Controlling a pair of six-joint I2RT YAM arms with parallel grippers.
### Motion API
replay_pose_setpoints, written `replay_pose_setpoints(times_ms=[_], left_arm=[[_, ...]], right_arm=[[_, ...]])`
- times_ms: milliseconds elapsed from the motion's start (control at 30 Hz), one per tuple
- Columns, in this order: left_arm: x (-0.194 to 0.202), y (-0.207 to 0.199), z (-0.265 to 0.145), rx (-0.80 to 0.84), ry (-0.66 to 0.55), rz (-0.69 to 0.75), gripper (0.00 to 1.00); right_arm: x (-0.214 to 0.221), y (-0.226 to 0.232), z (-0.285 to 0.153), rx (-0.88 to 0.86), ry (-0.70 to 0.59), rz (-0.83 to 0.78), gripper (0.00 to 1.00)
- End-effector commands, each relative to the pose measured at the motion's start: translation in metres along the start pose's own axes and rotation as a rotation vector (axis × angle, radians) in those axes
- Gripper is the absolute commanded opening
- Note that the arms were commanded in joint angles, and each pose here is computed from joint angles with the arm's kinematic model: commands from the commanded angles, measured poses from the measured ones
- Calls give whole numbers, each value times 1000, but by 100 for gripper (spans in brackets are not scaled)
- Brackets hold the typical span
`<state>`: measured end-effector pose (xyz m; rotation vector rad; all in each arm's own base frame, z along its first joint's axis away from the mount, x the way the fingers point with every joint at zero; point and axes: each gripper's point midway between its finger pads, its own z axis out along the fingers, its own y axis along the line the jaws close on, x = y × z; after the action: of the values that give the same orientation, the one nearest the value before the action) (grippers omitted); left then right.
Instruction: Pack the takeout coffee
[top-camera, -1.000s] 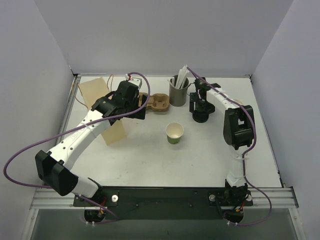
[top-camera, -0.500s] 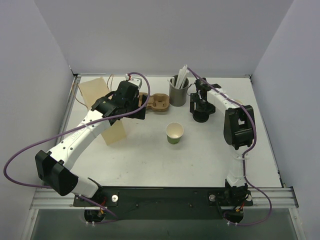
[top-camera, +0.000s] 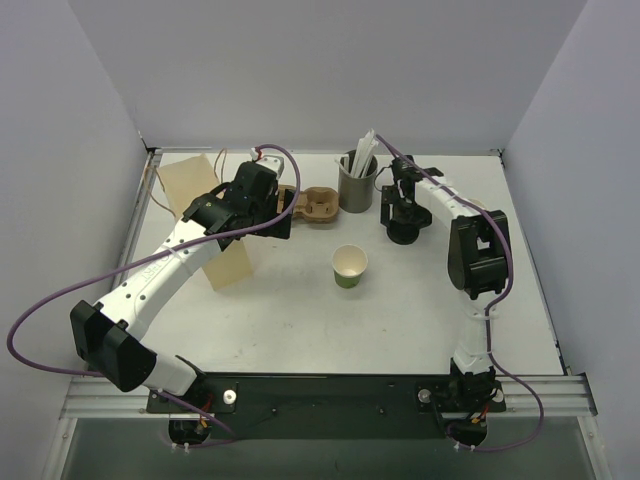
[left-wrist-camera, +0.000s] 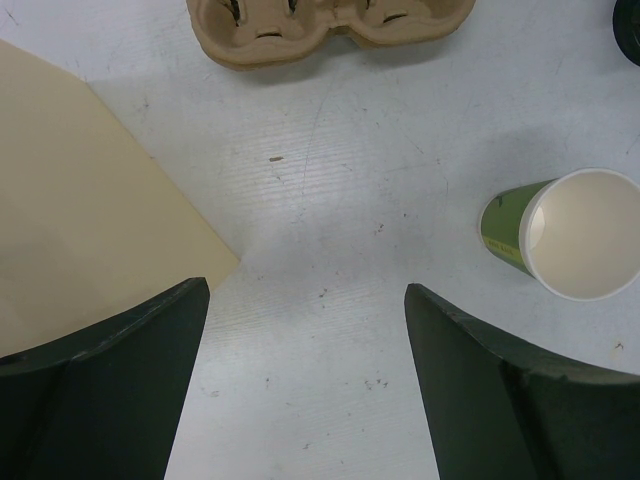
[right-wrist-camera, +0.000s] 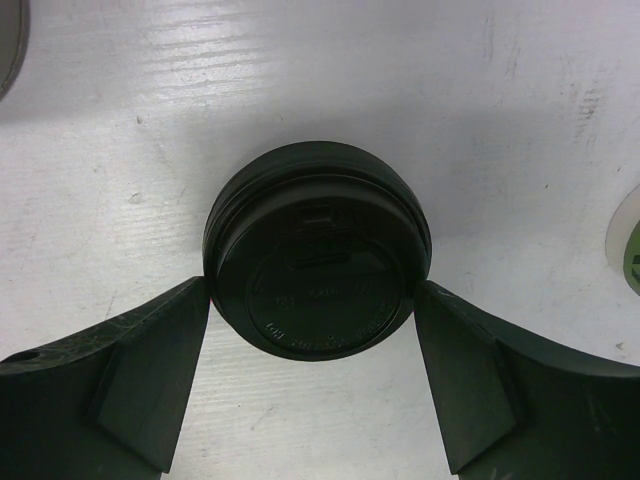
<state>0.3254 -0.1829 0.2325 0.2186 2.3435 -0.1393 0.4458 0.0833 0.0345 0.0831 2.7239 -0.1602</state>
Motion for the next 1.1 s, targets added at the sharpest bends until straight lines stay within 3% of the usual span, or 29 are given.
replay_pose_setpoints(times_ms=[0, 733, 1067], left_arm=[[-20, -1, -7, 16, -53, -13, 90], [-20, -1, -7, 20, -53, -17, 90], [-22, -2, -8, 21, -56, -18, 90]], right_arm=[[-12, -9, -23, 4, -49, 36, 78], [-3, -12, -10, -16, -14, 51, 81], [-5, -14, -14, -5, -24, 59, 71]])
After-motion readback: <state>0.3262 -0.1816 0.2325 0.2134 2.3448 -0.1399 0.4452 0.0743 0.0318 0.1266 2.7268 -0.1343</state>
